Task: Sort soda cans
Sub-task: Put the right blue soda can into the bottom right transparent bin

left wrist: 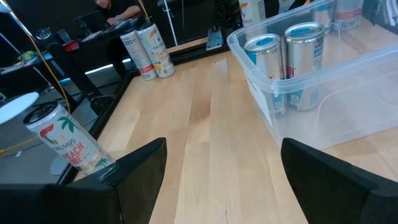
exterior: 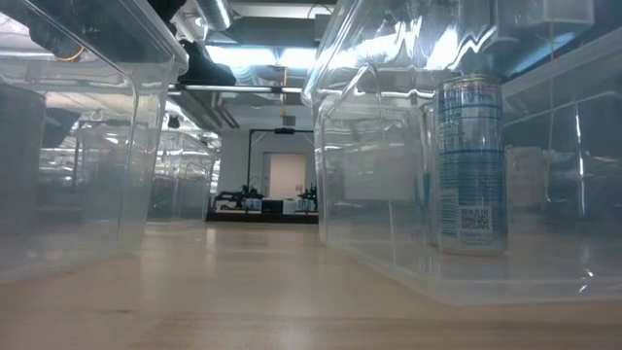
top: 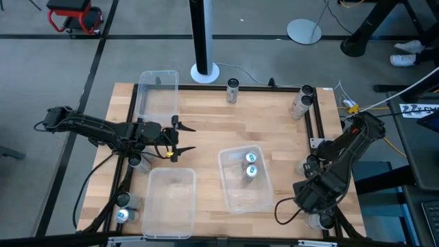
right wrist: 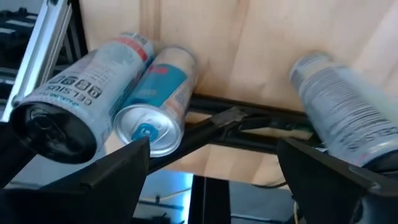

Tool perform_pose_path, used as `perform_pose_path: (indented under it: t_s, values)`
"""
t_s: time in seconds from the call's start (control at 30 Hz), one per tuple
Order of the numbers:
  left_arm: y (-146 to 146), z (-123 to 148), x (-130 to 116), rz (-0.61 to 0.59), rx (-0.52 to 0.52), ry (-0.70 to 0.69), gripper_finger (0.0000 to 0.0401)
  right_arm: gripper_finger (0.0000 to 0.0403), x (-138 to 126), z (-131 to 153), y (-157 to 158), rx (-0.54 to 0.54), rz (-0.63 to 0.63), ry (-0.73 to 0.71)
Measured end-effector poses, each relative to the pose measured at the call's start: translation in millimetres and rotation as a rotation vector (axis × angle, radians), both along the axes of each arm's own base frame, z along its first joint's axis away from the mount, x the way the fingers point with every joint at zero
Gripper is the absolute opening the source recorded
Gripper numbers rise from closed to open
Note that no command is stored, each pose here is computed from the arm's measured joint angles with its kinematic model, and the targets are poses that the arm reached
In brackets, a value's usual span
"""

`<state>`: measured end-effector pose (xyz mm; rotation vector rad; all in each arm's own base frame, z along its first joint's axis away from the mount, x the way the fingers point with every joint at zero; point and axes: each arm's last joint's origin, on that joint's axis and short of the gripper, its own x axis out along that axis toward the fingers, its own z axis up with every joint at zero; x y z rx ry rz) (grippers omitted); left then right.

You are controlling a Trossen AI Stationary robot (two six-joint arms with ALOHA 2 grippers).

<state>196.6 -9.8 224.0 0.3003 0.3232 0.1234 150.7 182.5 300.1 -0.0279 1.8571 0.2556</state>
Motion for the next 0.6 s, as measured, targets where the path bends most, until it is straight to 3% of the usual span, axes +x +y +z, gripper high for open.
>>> perform_pose_path:
  t_s: [0.5,0.6]
  values:
    - [0.0,0.0,0.0,-0.001,0.002,0.0,0.0306,0.0351,3.1,-3.3,6.0,0.016,-0.248,0.051]
    - [0.0,0.0,0.0,-0.003,0.007,0.001,0.0306,0.0351,3.3,-3.0,7.4,0.008,-0.354,0.087]
